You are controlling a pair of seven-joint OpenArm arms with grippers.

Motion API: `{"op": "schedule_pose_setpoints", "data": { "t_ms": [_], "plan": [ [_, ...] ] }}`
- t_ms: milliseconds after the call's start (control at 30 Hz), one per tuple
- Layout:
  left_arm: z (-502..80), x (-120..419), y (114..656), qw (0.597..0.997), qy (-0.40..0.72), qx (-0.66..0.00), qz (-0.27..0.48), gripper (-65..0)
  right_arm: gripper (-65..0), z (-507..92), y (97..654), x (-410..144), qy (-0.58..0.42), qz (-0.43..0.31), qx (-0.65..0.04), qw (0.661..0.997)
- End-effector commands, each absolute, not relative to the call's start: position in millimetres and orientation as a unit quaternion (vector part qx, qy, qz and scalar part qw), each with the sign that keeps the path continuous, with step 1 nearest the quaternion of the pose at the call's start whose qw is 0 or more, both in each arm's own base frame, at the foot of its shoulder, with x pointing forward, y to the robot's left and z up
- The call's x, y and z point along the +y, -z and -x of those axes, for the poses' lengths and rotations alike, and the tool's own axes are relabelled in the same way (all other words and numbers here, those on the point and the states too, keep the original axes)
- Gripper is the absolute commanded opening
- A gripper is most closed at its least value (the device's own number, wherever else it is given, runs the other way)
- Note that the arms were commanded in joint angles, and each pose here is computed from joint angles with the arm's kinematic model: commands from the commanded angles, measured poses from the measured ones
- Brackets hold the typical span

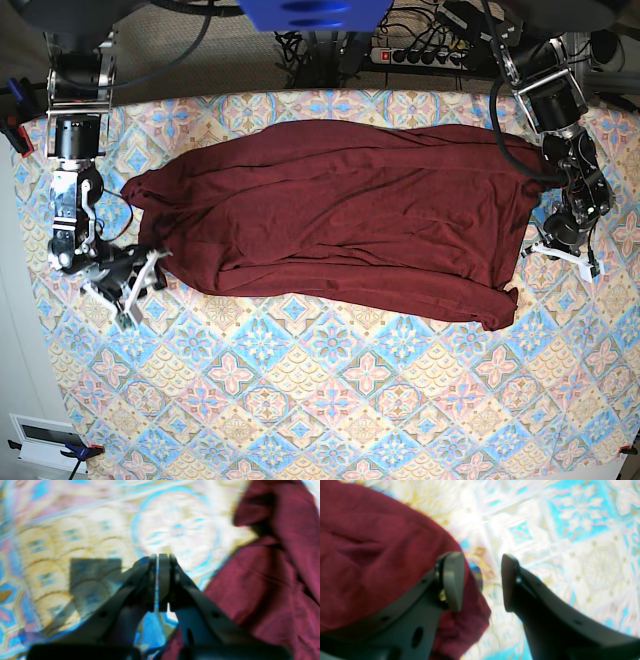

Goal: Layout the t-shirt on the table in an organized manner, then fold the t-shirt properly
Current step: 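Grasp the shirt's side edges with both grippers and pull outward, then hold the shirt's hem corners with both grippers, smoothing it flat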

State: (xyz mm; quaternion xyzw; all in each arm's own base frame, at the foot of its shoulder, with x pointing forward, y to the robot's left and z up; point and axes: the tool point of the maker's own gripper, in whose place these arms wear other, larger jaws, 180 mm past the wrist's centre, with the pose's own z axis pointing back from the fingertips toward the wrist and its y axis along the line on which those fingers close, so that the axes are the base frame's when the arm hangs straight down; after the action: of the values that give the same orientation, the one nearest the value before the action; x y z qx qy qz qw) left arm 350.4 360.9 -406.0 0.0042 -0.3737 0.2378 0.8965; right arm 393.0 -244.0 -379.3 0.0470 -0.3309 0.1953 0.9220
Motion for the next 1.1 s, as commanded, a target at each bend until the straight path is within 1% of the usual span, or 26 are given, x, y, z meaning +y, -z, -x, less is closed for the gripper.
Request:
{"op": "schedule_pose_setpoints", "data": {
  "t_ms": [0, 67, 133, 200, 267, 400, 533, 700, 800, 833, 1000, 1067],
  "plan": [
    [-361.0, 373.5, 385.5, 0.885, -0.237, -0.4, -0.014, -64.5, -41.7, -396.5, 372.9, -252.8, -0.193, -0.039, -0.335, 0.921],
    [-361.0, 373.5, 385.5, 0.885, -0.237, -0.4, -0.014, -64.3, -40.6, -393.2, 380.1, -255.9, -0.187, -0.041, -0.326, 0.926],
    [-361.0, 373.2, 385.6, 0.886, -0.237, -0.399, -0.013, -62.2, -38.1, -393.0, 383.3, -258.1, -0.182, -0.042, -0.321, 0.929],
    [-362.0, 371.6, 385.0, 0.884, -0.24, -0.402, -0.006, -58.1, -35.5, -395.4, 381.8, -259.0, -0.181, -0.042, -0.322, 0.928],
    [-364.5, 369.5, 382.2, 0.878, -0.249, -0.408, 0.01, -53.1, -34.7, -395.3, 382.1, -258.7, -0.181, -0.042, -0.321, 0.928],
    [-368.4, 364.6, 378.9, 0.87, -0.261, -0.416, 0.036, -42.0, -37.5, -394.7, 383.4, -259.2, -0.18, -0.043, -0.32, 0.929],
    [-378.3, 349.8, 376.4, 0.871, -0.248, -0.419, 0.055, -35.5, -43.6, -388.4, 395.4, -263.6, -0.169, -0.047, -0.303, 0.937],
    [-393.3, 325.3, 375.3, 0.884, -0.206, -0.416, 0.061, -34.9, -54.3, -381.6, 406.7, -268.1, -0.159, -0.05, -0.286, 0.944],
    [-409.4, 307.8, 368.1, 0.887, -0.178, -0.421, 0.068, -34.8, -63.0, -382.0, 406.3, -269.0, -0.155, -0.051, -0.288, 0.944],
    [-413.3, 304.5, 366.1, 0.888, -0.172, -0.422, 0.068, -34.8, -63.9, -382.0, 406.3, -269.0, -0.155, -0.051, -0.288, 0.944],
    [-417.5, 302.9, 372.5, 0.891, -0.178, -0.412, 0.072, -34.8, -64.1, -382.9, 405.3, -268.9, -0.155, -0.05, -0.289, 0.943],
    [-415.9, 303.4, 381.9, 0.895, -0.186, -0.399, 0.076, -34.7, -64.2, -382.9, 405.3, -268.9, -0.155, -0.05, -0.289, 0.943]
  ]
}}
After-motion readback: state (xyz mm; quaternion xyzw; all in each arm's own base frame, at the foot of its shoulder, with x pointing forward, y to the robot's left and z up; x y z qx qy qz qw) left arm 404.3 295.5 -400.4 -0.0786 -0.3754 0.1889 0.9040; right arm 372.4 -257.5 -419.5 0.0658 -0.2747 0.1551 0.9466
